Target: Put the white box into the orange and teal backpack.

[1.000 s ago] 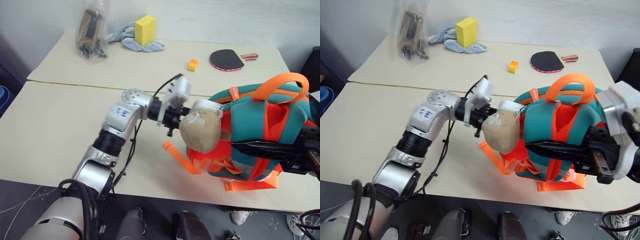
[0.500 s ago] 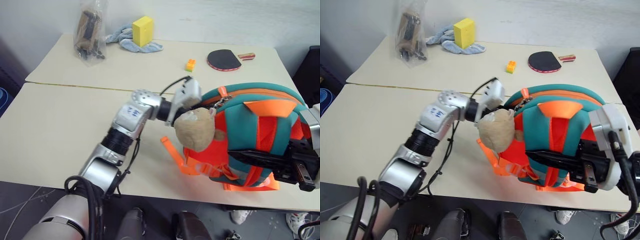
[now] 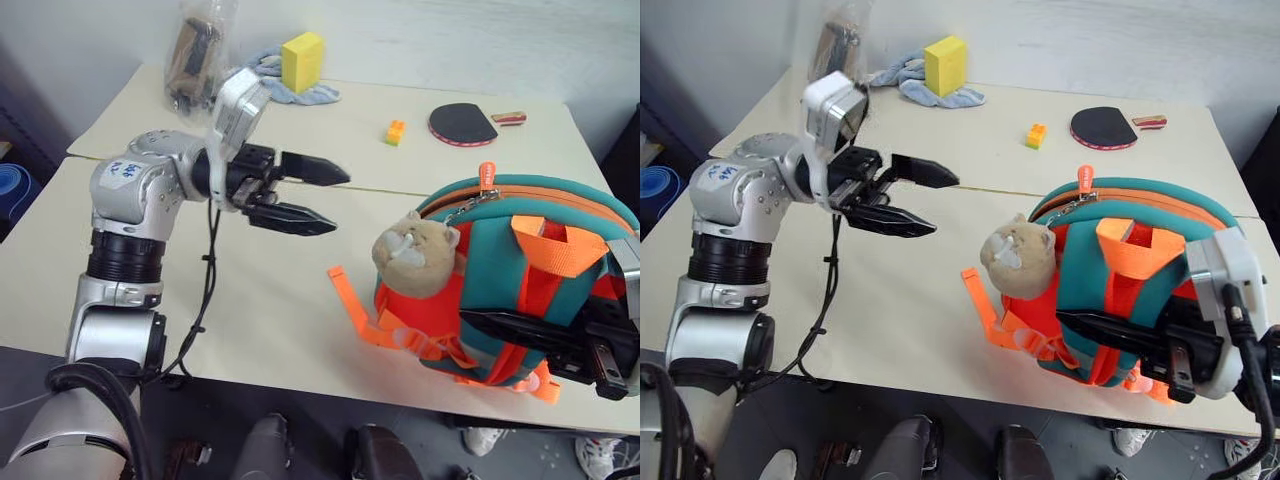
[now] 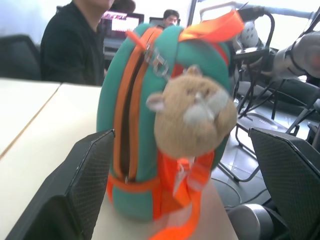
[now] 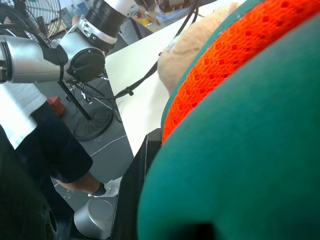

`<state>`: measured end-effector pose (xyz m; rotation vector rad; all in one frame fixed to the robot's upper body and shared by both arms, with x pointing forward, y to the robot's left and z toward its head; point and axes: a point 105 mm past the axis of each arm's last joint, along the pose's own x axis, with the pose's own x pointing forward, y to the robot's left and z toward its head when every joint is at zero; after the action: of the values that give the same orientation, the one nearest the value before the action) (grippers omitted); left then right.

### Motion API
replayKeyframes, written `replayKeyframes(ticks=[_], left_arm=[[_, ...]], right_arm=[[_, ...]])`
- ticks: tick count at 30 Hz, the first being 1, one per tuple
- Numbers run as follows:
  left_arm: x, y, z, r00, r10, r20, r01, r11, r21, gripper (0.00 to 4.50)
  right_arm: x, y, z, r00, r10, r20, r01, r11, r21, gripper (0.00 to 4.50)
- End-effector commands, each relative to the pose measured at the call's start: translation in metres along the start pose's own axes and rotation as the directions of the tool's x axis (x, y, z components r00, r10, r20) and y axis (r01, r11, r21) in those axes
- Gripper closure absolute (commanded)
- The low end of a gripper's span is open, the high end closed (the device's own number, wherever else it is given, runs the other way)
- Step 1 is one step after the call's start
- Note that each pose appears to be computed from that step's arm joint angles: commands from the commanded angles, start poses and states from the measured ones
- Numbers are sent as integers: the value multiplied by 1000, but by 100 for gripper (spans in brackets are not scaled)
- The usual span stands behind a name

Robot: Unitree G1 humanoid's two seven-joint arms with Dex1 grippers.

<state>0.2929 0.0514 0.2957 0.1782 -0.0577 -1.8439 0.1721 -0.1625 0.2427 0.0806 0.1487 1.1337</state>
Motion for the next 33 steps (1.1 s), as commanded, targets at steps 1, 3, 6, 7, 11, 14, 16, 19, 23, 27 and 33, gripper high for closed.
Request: replayKeyframes(ticks=[1, 3, 6, 7, 11, 14, 16, 19, 23, 27, 33], left_arm=[[24, -1, -4, 998, -25, -62, 29, 998, 59, 3], [34, 0, -11, 996, -29, -83, 34, 998, 58, 3], [51, 3, -25, 992, -26, -123, 37, 996, 83, 3], [55, 4, -27, 993, -23, -115, 32, 996, 79, 3], [68, 12, -28, 998, 17, -68, -14, 999, 52, 3], [67, 15, -30, 998, 27, -62, -25, 999, 23, 39], [64, 14, -31, 998, 26, -64, -25, 1000, 13, 85], [59, 15, -30, 997, 30, -65, -30, 1000, 4, 175], [46, 18, -30, 996, 59, -67, -60, 998, -9, 289], [20, 23, -38, 985, 108, -132, -110, 994, -10, 397], [-33, 29, -80, 942, 192, -274, -218, 974, -68, 397]], right_arm=[[0, 6, 8, 999, 7, 31, -5, 999, -41, 450], [0, 7, 8, 999, 6, 33, -5, 999, -40, 450], [1, 7, 8, 999, 5, 37, -4, 999, -36, 450], [1, 7, 8, 999, 5, 39, -4, 999, -33, 450], [2, 7, 5, 999, -3, 41, 4, 1000, -26, 450], [2, 5, 6, 999, -12, 49, 13, 1000, -25, 450], [1, 4, 6, 999, -18, 51, 19, 999, -25, 450], [-2, 3, 6, 998, -27, 51, 28, 999, -25, 450], [-3, 2, 5, 998, -38, 50, 39, 999, -23, 450], [-7, 1, 2, 997, -58, 45, 59, 998, -19, 450], [-19, 2, 0, 994, -91, 63, 93, 996, -19, 450]])
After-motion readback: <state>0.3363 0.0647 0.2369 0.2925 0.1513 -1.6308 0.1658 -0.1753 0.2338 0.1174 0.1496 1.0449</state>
